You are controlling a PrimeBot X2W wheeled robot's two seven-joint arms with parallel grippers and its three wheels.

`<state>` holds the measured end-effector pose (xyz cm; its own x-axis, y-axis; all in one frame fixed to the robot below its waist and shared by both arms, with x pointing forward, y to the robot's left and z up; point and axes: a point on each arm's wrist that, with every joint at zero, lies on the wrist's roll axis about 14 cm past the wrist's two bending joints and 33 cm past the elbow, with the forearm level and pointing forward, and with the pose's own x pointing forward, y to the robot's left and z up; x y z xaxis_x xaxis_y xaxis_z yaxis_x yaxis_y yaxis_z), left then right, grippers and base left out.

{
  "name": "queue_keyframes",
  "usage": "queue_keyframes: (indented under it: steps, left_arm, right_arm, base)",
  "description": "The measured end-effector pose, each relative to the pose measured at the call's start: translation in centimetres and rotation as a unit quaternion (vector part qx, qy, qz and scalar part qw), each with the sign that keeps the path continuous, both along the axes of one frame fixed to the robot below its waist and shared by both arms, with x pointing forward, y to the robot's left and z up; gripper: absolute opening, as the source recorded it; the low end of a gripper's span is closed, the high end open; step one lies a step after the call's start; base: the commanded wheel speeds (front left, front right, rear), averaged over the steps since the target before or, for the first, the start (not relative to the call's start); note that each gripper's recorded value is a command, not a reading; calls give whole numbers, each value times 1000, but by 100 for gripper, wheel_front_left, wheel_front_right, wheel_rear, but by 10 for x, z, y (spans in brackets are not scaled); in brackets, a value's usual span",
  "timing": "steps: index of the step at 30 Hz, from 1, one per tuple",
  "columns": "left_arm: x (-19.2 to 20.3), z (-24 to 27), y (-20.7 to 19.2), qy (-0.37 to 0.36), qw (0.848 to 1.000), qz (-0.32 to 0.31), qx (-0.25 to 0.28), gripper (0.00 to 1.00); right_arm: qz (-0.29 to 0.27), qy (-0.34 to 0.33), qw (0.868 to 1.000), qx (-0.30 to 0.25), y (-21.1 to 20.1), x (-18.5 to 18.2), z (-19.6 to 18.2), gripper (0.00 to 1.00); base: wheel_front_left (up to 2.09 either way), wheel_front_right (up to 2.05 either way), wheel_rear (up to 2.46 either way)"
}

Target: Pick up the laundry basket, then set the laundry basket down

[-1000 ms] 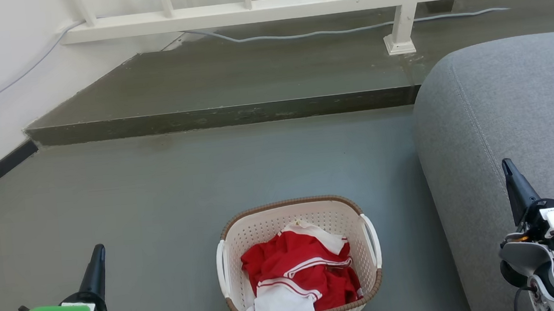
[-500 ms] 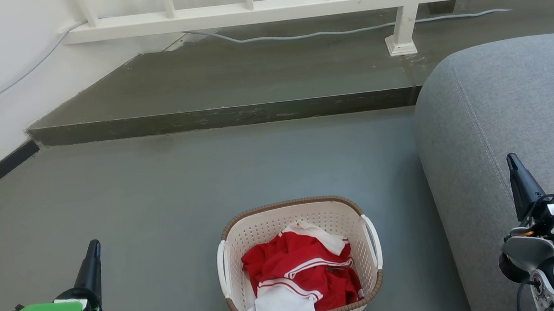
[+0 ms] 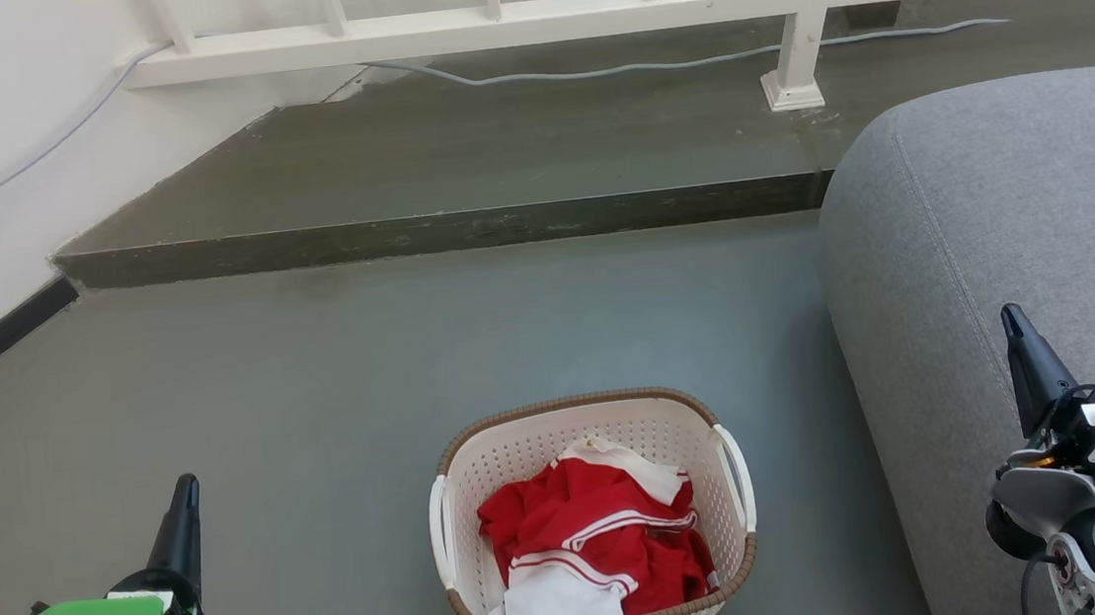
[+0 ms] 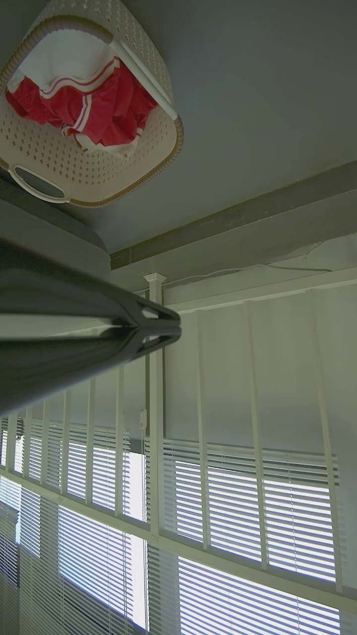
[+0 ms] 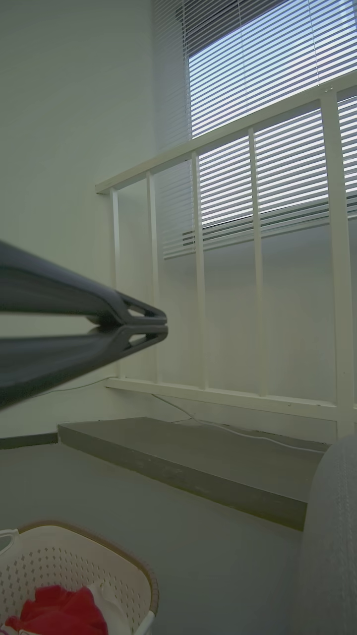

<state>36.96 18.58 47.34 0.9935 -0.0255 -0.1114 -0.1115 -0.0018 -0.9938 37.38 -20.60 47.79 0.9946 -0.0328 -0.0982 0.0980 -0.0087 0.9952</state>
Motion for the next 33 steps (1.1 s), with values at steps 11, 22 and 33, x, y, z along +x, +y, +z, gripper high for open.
queue_keyframes:
  steps: [11,22,33]
  left_arm:
    - [2,2,0,-3,1000,0,0,0]
    - [2,1,0,-3,1000,1,0,0]
    - [1,-1,0,1,1000,-2,-1,0]
  right_arm:
    - [2,1,1000,1,0,0,-1,0]
    - [2,2,1000,1,0,0,-1,0]
    - [1,3,1000,1,0,0,-2,0]
  base:
    - [0,0,0]
    - [0,0,0]
    - [0,0,0]
